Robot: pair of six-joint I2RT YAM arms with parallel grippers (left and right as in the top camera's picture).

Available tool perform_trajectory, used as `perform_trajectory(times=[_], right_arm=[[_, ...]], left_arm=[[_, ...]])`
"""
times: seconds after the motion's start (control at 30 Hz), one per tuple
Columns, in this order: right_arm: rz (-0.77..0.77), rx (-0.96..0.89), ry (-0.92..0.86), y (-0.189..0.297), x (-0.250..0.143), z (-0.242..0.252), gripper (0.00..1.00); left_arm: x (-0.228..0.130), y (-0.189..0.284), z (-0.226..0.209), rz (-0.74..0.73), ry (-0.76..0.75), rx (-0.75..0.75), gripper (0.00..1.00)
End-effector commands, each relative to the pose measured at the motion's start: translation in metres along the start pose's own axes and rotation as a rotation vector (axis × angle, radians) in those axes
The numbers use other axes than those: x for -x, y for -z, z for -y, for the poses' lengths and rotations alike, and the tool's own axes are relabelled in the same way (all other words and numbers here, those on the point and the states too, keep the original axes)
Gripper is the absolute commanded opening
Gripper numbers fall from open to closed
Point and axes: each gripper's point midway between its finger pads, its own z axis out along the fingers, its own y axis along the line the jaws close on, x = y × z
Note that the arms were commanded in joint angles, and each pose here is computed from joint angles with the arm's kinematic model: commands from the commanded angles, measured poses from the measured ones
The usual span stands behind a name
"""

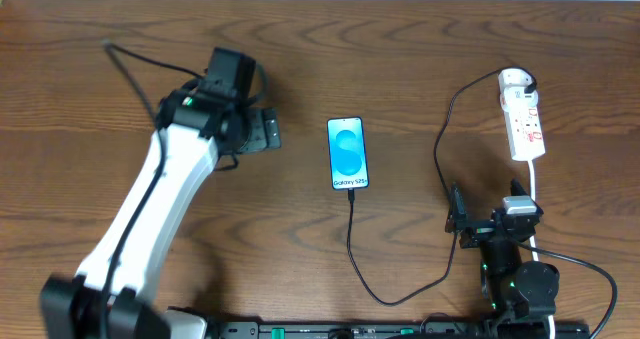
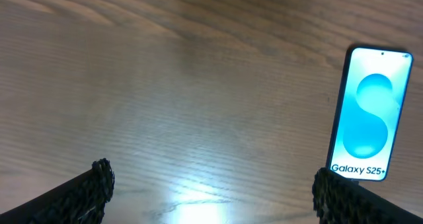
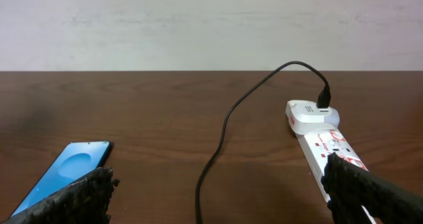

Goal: Plug charger to phone and switch on socket

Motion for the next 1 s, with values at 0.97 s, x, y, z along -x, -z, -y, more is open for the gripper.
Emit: perform_trajectory(times=[0.97], right_arm=[[0.0,-0.011,0.011,0.0,-0.001,0.002,0.99]], left_arm=[[-0.082,0.054,-0.034,0.5,-0.303,-0.249,0.98]])
